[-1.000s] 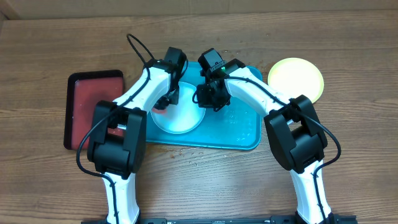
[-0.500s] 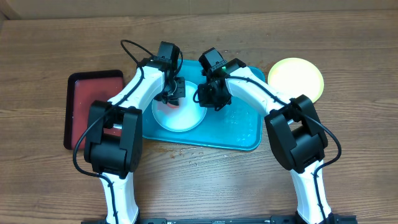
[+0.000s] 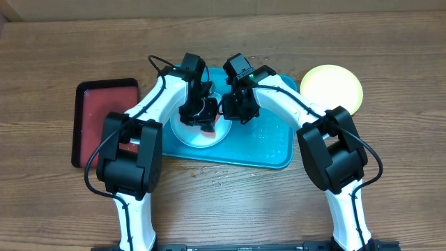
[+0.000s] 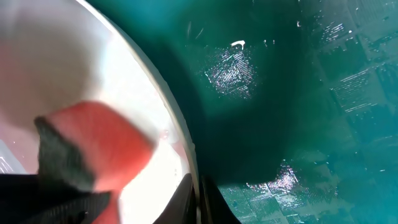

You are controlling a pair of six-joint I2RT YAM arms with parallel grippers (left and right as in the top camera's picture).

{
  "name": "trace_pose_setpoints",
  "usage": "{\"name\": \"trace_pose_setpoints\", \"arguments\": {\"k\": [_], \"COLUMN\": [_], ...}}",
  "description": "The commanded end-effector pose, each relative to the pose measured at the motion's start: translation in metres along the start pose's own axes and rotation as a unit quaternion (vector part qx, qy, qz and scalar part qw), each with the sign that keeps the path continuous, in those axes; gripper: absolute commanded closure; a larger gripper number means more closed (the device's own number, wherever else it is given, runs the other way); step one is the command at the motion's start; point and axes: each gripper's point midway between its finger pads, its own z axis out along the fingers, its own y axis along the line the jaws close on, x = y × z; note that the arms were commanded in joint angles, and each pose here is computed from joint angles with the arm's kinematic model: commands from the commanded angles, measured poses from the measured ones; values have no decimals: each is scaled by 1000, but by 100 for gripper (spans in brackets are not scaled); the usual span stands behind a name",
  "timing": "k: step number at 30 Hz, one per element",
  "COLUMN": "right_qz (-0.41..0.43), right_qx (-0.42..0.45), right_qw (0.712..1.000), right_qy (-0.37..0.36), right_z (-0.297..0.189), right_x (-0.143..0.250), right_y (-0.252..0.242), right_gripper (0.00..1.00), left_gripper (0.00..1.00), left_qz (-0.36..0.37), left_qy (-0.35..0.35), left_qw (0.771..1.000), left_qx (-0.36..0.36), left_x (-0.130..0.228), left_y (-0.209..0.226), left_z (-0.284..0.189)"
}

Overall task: Clean dirty plates on tray and stack at the side
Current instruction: 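Scrub the white plate's red smear with the sponge while right gripper holds rim, then move the left gripper with sponge back over the red tray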

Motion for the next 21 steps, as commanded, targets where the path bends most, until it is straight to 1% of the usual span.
{"name": "trace_pose_setpoints", "arguments": {"k": [1,3,5,8,11,13,16,21], "right_qz": [8,8,8,8,8,8,8,8], "right_qx": [22,22,22,22,22,22,23,23], "right_qw": [1000,1000,1000,1000,1000,1000,1000,1000], "right_qy": [1,1,1,1,1,1,1,3], "right_z": [7,7,7,7,7,7,7,7], "right_x": [0,0,0,0,0,0,0,1], "right_y": [-14,-14,-14,-14,-14,-14,-14,-14], "right_gripper": [96,96,96,96,96,96,96,96], "left_gripper": [96,96,96,96,96,96,96,96], "left_qz": [17,4,-8,-18,-31,-54,-91,-143], "left_qy": [17,14,0,-31,-52,-65,-85,-136], "left_qw": [995,986,972,943,920,913,910,906], "left_qx": [-101,-167,-233,-330,-387,-399,-395,-375], "left_x": [9,10,7,-3,-8,-10,-15,-32], "left_y": [35,57,79,108,123,125,120,106], "left_z": [5,-2,-11,-30,-46,-54,-66,-101]}}
